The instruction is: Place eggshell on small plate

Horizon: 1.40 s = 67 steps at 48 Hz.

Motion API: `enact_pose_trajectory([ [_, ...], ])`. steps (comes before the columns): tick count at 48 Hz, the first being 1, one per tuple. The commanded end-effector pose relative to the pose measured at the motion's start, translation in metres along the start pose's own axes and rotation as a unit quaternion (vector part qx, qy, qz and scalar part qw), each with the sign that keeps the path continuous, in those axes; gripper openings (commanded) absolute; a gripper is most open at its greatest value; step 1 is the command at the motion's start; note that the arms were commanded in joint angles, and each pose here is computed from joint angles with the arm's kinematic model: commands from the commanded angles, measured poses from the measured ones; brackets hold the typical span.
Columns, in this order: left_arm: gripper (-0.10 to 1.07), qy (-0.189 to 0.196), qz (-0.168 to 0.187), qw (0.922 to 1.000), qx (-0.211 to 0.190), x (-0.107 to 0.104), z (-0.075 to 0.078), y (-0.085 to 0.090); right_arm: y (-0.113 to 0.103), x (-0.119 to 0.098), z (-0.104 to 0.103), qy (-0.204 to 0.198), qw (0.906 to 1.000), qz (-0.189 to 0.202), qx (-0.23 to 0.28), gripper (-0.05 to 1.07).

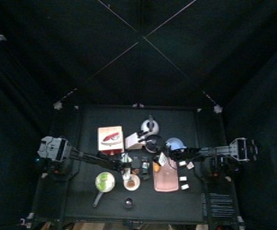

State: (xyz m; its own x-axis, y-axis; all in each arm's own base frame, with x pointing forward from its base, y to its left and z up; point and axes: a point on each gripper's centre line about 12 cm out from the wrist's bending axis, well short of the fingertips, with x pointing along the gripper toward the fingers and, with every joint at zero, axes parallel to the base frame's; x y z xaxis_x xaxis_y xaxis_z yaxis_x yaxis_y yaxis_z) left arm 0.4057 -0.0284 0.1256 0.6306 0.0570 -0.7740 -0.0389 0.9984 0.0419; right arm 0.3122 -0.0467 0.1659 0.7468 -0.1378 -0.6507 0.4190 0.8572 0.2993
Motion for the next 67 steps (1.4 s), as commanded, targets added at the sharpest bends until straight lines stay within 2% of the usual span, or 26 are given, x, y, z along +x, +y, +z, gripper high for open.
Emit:
enact_pose_trajectory([
  [1, 0.40, -0.027, -0.008, 0.9996, 0.004, -0.012, 0.015, -0.007, 0.003, -0.006, 0.008, -0.015, 0.9999, 0.007, 0.002, 0.93],
  [9, 0.40, -0.031, -0.030, 0.9987, 0.029, -0.018, 0.015, -0.033, 0.003, -0.006, 0.008, -0.015, 0.9999, 0.007, 0.003, 0.93],
  [15, 0.40, -0.028, -0.039, 0.9981, 0.040, -0.018, 0.011, -0.044, 0.003, -0.006, 0.008, -0.016, 0.9998, 0.007, 0.003, 0.93],
  [26, 0.42, -0.021, -0.037, 0.9983, 0.039, -0.014, 0.007, -0.043, 0.003, -0.006, 0.008, -0.016, 0.9998, 0.007, 0.003, 0.93],
  [45, 0.70, -0.022, -0.037, 0.9984, 0.036, -0.014, 0.008, -0.043, 0.003, -0.006, 0.008, -0.015, 0.9999, 0.007, 0.003, 0.93],
  [67, 0.70, -0.036, -0.043, 0.9984, 0.010, -0.027, 0.016, -0.041, 0.004, -0.006, 0.007, -0.014, 0.9999, 0.009, 0.001, 0.93],
])
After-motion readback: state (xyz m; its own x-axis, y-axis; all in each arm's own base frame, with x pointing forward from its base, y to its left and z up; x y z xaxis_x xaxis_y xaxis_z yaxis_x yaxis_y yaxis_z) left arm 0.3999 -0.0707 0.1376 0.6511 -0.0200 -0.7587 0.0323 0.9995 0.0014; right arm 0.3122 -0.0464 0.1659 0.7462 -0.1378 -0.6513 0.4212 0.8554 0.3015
